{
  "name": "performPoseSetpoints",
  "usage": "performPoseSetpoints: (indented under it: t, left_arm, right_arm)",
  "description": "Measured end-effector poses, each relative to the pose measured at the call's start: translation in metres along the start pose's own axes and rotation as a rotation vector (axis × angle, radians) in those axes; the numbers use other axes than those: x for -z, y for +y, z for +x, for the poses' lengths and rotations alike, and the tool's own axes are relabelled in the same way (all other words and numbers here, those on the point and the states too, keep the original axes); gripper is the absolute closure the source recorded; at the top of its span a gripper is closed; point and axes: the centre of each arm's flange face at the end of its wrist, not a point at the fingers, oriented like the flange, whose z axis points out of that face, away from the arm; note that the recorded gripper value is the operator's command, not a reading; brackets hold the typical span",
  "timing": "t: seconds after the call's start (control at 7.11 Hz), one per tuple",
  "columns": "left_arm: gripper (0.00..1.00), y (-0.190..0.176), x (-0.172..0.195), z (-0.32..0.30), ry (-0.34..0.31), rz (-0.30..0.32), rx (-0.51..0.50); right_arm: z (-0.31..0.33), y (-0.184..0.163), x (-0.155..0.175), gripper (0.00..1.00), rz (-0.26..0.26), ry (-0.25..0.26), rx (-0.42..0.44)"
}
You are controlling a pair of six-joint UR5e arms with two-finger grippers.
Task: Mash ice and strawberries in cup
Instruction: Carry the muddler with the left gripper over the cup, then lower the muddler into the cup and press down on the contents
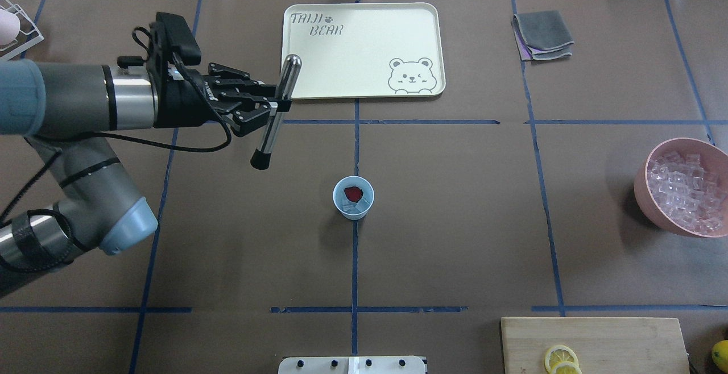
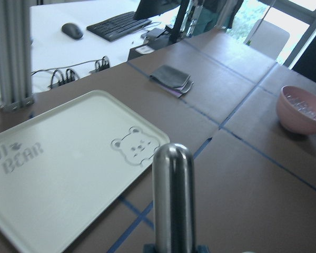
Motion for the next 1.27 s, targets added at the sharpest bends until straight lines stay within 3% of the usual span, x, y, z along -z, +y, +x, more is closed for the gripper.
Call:
performPoseSetpoints:
  t: [0.28, 0.56, 0.84, 1.27]
  left_arm:
    - [0.98, 0.006, -0.044, 0.054, 0.007, 0.138, -0.164]
    - [0.98, 0.014, -0.062, 0.061, 0.031, 0.237, -0.252]
    - [0.98, 0.03, -0.07, 0.06, 0.043, 0.296, -0.346]
    - [0.98, 0.074, -0.086, 0.076, 0.059, 0.353, -0.33]
  right_arm:
    - [0.0, -0.001, 0.001, 0.0, 0.001, 0.001, -0.001]
    - [0.0, -0.001, 0.001, 0.0, 0.002, 0.001, 0.0]
    - [0.0, -0.001, 0.001, 0.0, 0.002, 0.0, 0.0]
    - [-0.001, -0.001, 0.002, 0.0, 0.004, 0.0, -0.002]
